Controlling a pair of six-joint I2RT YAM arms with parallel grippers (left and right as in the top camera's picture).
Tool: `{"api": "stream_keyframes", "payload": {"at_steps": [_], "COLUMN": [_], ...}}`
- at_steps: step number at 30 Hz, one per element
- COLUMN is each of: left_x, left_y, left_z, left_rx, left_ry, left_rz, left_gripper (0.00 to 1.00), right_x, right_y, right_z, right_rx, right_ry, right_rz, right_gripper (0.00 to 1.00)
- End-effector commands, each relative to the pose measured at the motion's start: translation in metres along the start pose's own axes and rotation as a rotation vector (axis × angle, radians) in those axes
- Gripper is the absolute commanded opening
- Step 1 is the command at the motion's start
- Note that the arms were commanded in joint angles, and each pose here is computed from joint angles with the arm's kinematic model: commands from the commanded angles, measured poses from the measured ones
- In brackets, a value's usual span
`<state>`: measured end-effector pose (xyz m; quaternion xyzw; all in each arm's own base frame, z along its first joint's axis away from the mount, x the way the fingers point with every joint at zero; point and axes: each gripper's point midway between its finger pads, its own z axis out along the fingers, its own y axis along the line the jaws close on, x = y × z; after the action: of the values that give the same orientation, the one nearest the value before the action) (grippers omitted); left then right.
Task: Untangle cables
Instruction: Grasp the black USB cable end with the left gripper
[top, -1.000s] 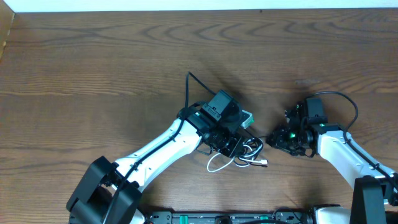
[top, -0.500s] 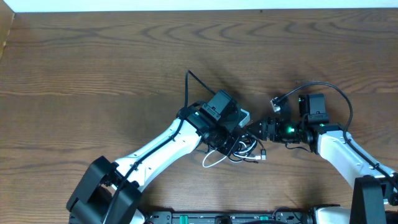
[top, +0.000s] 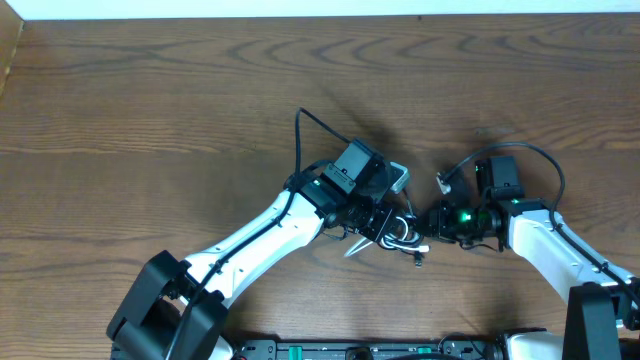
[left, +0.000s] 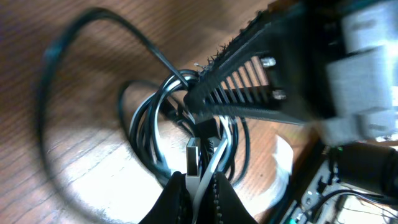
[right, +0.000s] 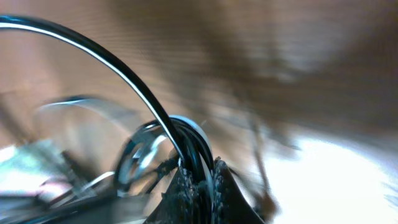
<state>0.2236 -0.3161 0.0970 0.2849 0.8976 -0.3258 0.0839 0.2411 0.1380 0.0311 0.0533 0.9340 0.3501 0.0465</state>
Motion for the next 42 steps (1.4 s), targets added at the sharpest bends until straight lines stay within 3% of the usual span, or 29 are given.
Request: {"api": "stream_keyframes", "payload": {"at_steps": [1, 7, 8, 9, 11, 12, 25, 29, 42], "left_x": [-0.016, -0.028, -0.028, -0.028, -0.025, -0.024, 0.016, 0.028, 0.009], "left_y": [-0.015, -0.016, -0.014, -0.011, -0.009, -0.008, 0.038, 0.064, 0.072], "left_z": [-0.024, -0.053, -0.055, -0.055, -0.054, -0.054, -0.038, -0.026, -0.016], "left_rx": [0.097, 0.198, 0.197, 0.192, 0.182, 0.179, -0.042, -0.177, -0.183], "left_ry": [-0.062, -0.119, -0.122, -0.12, -0.109, -0.106, -0.004, 0.012, -0.065], "left_rz": [-0.001, -0.028, -0.034, -0.043, -0.055, -0.059, -0.161, -0.167, -0.162], "left_gripper": [0.07, 0.08, 0.17, 0.36, 0.6, 0.64, 0.65, 0.65, 0.64], "right_x": [-0.002, 0.0, 0.0, -0.002, -0.008, -0.01, -0.019, -0.021, -0.02], "right_y": [-0.066, -0.069, -0.064, -0.057, -0.037, -0.032, -0.003, 0.017, 0.057], "right_z": [-0.011, -0.012, -0.01, -0.007, -0.002, -0.001, 0.001, 0.001, -0.007], "right_rx": [0.381, 0.396, 0.367, 0.327, 0.214, 0.183, 0.029, -0.081, -0.297], "right_ry": [-0.074, -0.071, -0.069, -0.065, -0.065, -0.067, -0.079, -0.071, -0.031], "right_rz": [0.139, 0.165, 0.161, 0.156, 0.107, 0.098, 0.052, 0.036, 0.018], "right_gripper": [0.01, 0.01, 0.01, 0.01, 0.01, 0.01, 0.01, 0.01, 0.01]}}
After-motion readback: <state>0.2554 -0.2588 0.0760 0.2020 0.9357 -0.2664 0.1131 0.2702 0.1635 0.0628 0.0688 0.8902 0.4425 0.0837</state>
